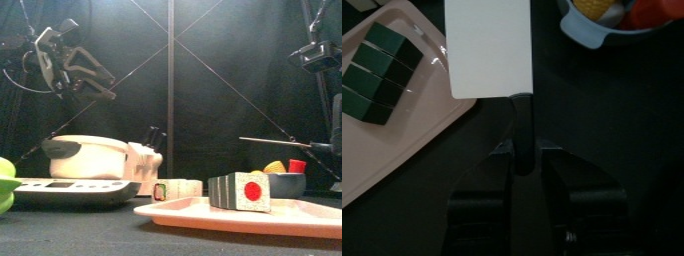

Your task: Grab cleaver with other hand

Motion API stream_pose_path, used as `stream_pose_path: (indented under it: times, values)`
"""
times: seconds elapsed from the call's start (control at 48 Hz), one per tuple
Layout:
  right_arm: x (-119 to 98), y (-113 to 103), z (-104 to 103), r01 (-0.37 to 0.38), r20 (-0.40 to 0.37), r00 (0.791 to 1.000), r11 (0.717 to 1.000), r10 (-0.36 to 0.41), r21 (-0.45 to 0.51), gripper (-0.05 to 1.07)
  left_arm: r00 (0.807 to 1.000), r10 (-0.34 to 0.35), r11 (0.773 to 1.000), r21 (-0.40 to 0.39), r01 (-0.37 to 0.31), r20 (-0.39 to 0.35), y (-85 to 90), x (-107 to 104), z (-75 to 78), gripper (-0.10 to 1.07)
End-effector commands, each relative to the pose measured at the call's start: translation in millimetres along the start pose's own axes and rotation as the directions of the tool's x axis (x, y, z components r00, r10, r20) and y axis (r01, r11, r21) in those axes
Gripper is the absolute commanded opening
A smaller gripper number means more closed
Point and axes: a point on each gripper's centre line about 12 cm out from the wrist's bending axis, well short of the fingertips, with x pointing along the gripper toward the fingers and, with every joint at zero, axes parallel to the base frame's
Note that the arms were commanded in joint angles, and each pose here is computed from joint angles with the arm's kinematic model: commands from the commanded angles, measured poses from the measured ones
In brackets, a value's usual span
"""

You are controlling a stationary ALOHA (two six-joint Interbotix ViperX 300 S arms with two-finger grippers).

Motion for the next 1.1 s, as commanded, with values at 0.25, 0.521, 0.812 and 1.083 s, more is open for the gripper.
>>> stream_pose_path:
  times: [0.25, 0.521, 0.812, 1.083]
  values:
    - [-26, 16, 41, 0.016, 0.084, 0.996, 0.97, 0.004, -0.243, 0.53, 0.999, 0.029, 0.989, -0.146, -0.026, 0.021, -11.0, 43, 30.6, 0.87]
    - [-16, 16, 74, 0.13, 0.219, 0.975, 0.904, -0.042, -0.408, 0.53, 0.999, 0.051, 0.977, -0.209, -0.049, 0.004, -15.4, 73, 34.0, 0.87]
    - [-9, 28, 91, 0.19, 0.377, 0.926, 0.838, 0.02, -0.512, 0.53, 0.999, 0.018, 0.99, -0.139, -0.013, 0.037, -24.0, 98, 43.0, 0.87]
    - [3, 32, 86, 0.214, 0.375, 0.927, 0.81, 0.008, -0.546, 0.53, 0.998, 0.024, 0.99, -0.143, -0.015, 0.063, -25.7, 116, 47.1, 0.87]
